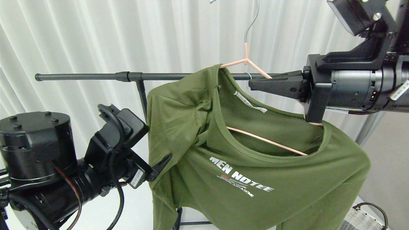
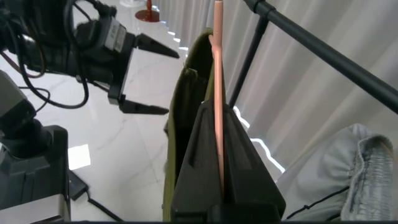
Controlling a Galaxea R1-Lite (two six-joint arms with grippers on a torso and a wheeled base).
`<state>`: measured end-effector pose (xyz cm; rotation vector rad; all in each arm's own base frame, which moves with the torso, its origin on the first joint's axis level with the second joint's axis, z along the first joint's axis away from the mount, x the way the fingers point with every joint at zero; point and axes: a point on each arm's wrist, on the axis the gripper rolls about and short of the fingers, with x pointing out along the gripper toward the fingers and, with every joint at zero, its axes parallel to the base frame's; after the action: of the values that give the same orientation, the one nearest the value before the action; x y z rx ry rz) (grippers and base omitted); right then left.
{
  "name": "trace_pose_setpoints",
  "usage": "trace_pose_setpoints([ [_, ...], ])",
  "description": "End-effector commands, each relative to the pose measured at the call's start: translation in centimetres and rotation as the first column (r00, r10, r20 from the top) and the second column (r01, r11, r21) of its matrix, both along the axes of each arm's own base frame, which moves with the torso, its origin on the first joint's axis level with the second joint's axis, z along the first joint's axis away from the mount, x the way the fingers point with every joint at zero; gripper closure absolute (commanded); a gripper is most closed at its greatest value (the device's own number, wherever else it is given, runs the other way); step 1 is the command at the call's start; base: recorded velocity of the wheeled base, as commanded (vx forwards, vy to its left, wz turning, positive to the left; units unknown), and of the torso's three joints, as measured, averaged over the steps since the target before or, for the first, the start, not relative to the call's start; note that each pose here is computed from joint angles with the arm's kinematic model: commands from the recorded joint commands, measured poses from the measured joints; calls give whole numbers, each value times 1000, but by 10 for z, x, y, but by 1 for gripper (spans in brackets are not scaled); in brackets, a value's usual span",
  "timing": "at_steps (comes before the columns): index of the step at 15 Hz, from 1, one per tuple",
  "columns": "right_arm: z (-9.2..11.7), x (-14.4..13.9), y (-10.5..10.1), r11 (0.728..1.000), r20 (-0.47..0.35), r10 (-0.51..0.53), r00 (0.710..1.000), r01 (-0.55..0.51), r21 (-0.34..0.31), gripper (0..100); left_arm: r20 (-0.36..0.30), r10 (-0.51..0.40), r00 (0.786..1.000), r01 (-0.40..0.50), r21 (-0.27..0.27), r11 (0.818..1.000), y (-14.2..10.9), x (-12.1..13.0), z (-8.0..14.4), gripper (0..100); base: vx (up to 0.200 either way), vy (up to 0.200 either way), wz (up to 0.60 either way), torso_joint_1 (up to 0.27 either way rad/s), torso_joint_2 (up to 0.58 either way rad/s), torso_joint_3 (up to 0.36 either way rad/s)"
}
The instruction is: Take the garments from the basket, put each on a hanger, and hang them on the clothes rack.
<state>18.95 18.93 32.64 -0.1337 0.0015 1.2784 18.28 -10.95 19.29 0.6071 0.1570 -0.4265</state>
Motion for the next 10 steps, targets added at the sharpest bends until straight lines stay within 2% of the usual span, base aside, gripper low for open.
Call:
trace_pose_setpoints([
  [1,2,-3,-2,1000,6,3,1000,-3,5,100,-5,32,999,-32,-3,999,3,6,0,0,0,0,0,0,0,0],
  [4,3,-5,-2,1000,9,8,1000,-8,8,100,-4,57,998,-57,-5,998,8,9,-1,0,0,0,0,0,0,0],
  [6,2,-8,-2,1000,7,17,1000,-17,5,100,-24,2,1000,-3,-39,999,7,10,-1,0,0,0,0,0,0,0],
  [7,1,-8,-1,1000,6,19,1000,-19,4,100,-26,-1,1000,0,-40,999,7,10,-2,100,0,0,0,0,0,0],
  [10,2,-8,-2,1000,9,15,1000,-16,6,100,-25,2,1000,-3,-41,999,8,9,-1,100,0,0,0,0,0,0],
])
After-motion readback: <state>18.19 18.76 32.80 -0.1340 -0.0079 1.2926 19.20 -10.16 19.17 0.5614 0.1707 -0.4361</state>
